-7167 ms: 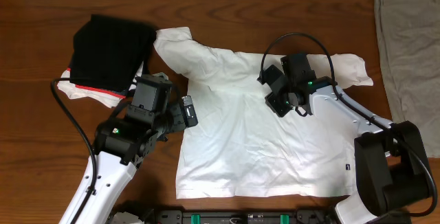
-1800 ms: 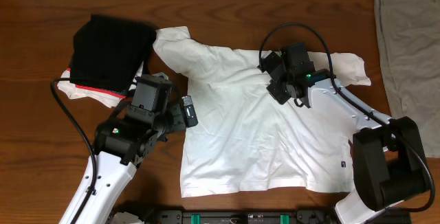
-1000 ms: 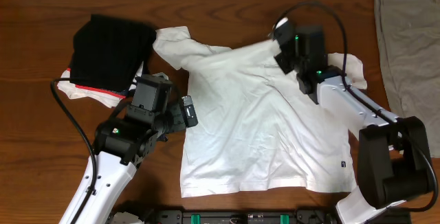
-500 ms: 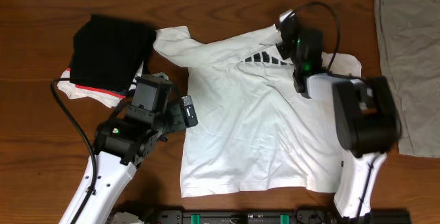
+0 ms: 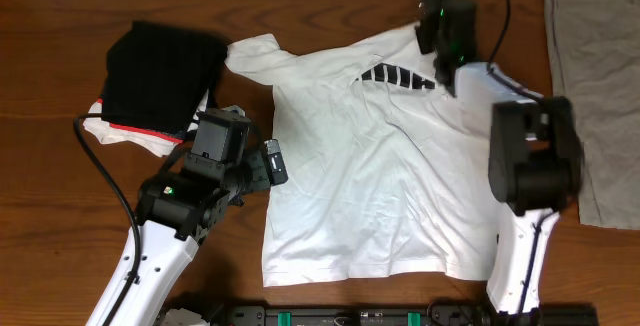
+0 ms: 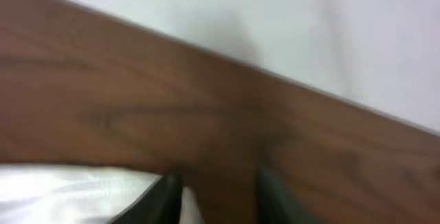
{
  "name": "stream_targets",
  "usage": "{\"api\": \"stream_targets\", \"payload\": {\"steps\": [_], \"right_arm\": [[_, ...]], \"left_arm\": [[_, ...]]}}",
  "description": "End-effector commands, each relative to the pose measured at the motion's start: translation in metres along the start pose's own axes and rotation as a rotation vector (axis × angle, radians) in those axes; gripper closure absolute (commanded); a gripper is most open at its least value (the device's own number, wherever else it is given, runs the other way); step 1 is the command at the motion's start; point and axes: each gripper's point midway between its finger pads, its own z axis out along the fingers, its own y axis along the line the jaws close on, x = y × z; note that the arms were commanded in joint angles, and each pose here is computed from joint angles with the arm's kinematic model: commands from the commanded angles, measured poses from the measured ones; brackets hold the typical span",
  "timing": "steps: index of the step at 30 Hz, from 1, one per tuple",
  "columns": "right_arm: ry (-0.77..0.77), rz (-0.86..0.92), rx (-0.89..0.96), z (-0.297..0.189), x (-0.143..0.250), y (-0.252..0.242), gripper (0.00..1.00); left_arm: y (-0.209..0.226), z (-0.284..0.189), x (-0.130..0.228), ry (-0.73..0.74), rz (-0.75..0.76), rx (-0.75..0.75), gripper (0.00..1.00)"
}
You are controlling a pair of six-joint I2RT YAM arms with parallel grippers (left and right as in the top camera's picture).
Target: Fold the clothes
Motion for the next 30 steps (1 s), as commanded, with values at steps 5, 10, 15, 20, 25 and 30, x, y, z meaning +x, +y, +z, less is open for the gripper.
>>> {"api": "stream_targets", "payload": {"steps": [5,10,15,20,25,30], "right_arm": [[0.055,0.018,-0.013,-0.098,-0.079,-0.033,0.38],[0.306,0.129,-0.035,-0.147,-0.031,-0.047,0.32],[0.494,0.14,-0.192,-0.164,0.023,-0.054,0.36],[0.493,0.154,-0.367,-0.158,0.038,-0.046,0.43],[0.483,0.162,-0.404,-0.144,0.043,-0.04,0.44],[0.498,0.124,-0.467,-0.122,0.057,-0.018,0.45]], "left_arm": [[0.002,-0.002,-0.004,-0.016,-0.004,-0.012,0.02],[0.002,-0.002,-0.004,-0.016,-0.004,-0.012,0.02],[0.002,-0.002,-0.004,-0.016,-0.004,-0.012,0.02],[0.002,-0.002,-0.004,-0.016,-0.004,-0.012,0.02],[0.002,-0.002,-0.004,-0.016,-0.004,-0.012,0.02],[0.002,-0.002,-0.004,-0.016,-0.004,-0.012,0.02]]}}
